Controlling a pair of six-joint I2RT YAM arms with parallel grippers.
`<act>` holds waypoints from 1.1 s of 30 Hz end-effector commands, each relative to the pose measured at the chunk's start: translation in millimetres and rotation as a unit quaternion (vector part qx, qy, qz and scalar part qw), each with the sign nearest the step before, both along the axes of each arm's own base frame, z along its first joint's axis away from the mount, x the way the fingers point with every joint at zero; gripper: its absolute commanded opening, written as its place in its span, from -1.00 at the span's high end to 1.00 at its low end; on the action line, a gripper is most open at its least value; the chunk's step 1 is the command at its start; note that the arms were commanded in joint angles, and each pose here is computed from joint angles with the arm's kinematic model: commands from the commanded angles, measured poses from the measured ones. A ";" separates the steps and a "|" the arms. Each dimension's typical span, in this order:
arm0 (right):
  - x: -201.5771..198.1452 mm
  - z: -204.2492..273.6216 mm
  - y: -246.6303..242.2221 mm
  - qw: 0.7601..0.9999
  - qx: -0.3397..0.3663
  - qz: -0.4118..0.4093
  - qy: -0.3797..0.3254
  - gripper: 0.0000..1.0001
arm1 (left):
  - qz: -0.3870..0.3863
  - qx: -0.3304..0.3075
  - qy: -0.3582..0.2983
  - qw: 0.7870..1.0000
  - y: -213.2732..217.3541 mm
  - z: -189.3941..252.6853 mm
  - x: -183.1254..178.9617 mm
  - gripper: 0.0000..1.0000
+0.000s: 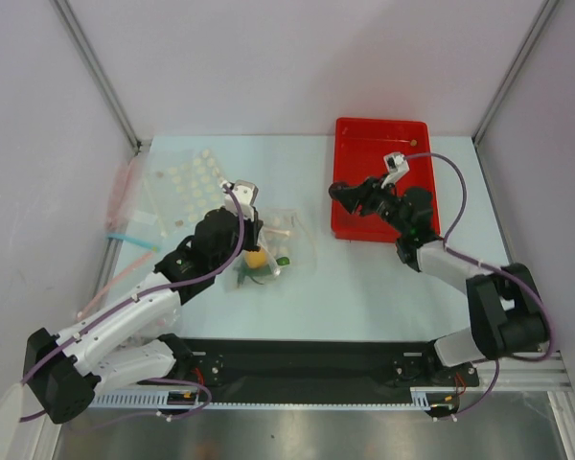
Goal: Place the food in the zip-top bag and seal the zipper
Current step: Place the fake fruit in the zipper food storage bag.
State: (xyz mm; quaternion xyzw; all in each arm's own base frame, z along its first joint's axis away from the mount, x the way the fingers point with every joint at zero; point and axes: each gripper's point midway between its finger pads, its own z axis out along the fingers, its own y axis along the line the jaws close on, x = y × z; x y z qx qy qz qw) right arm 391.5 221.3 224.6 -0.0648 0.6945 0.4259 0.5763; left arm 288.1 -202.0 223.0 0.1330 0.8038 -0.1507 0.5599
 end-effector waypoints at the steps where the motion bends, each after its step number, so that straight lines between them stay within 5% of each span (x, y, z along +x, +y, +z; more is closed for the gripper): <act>1: -46.7 8.1 18.3 0.993 -0.062 0.067 -0.076 0.57 | 0.005 -0.012 -0.021 1.000 0.4 14.0 5.7 0.99; 12: -147.8 6.4 81.7 0.959 -0.118 0.207 -0.154 0.55 | -0.005 -0.015 -0.013 1.000 -3.6 13.7 3.9 0.99; 22: -123.3 -6.3 127.8 0.950 -0.159 0.231 -0.134 0.46 | -0.013 -0.015 -0.012 1.000 -5.2 12.9 1.5 0.99; 23: -117.0 -6.5 133.9 0.951 -0.159 0.232 -0.131 0.40 | -0.014 -0.015 -0.012 1.000 -5.4 12.9 1.4 0.99; 27: -113.0 -7.9 147.1 0.950 -0.167 0.240 -0.115 -0.69 | -0.013 -0.013 -0.009 1.000 -5.7 11.3 2.1 0.99; 33: -112.8 9.9 124.7 0.963 -0.173 0.177 -0.103 -0.75 | -0.009 -0.012 -0.009 1.000 -5.0 10.7 3.1 0.99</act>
